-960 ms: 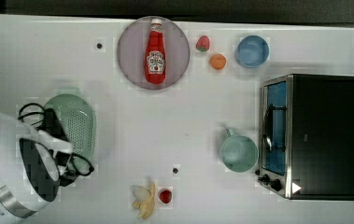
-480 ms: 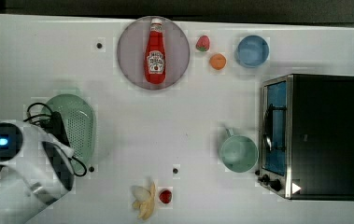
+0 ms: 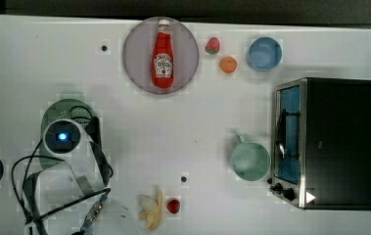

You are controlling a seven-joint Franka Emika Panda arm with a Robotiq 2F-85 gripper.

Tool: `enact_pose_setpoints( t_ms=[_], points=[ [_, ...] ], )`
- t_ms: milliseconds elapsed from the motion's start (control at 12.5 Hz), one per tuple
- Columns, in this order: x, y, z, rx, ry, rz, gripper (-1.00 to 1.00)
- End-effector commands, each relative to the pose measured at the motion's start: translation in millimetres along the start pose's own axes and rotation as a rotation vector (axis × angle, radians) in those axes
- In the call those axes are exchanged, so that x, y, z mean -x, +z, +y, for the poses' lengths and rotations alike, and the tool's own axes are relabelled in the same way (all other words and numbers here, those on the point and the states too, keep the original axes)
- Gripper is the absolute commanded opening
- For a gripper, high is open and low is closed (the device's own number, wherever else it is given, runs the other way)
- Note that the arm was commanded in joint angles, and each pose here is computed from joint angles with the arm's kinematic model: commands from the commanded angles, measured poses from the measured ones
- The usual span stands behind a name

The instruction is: Drag strainer left to right.

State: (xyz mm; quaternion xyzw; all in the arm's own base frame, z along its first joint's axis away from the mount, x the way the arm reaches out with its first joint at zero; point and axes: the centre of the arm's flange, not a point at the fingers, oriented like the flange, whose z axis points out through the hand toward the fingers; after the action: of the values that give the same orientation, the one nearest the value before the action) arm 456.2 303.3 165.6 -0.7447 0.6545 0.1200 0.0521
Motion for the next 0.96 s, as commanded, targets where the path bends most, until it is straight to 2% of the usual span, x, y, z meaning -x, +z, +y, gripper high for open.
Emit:
enact_pose_setpoints(
  t_ms=[80, 400, 960],
  points=[
    [-12.0, 4.7, -8.8, -0.071, 0.055, 0.015, 1.0],
    [-26.1, 11.5, -9.9, -0.076, 0.064, 0.05, 1.0],
    [-85.1, 0.2, -25.4, -0.102, 0.147, 0.103, 1.0]
  ],
)
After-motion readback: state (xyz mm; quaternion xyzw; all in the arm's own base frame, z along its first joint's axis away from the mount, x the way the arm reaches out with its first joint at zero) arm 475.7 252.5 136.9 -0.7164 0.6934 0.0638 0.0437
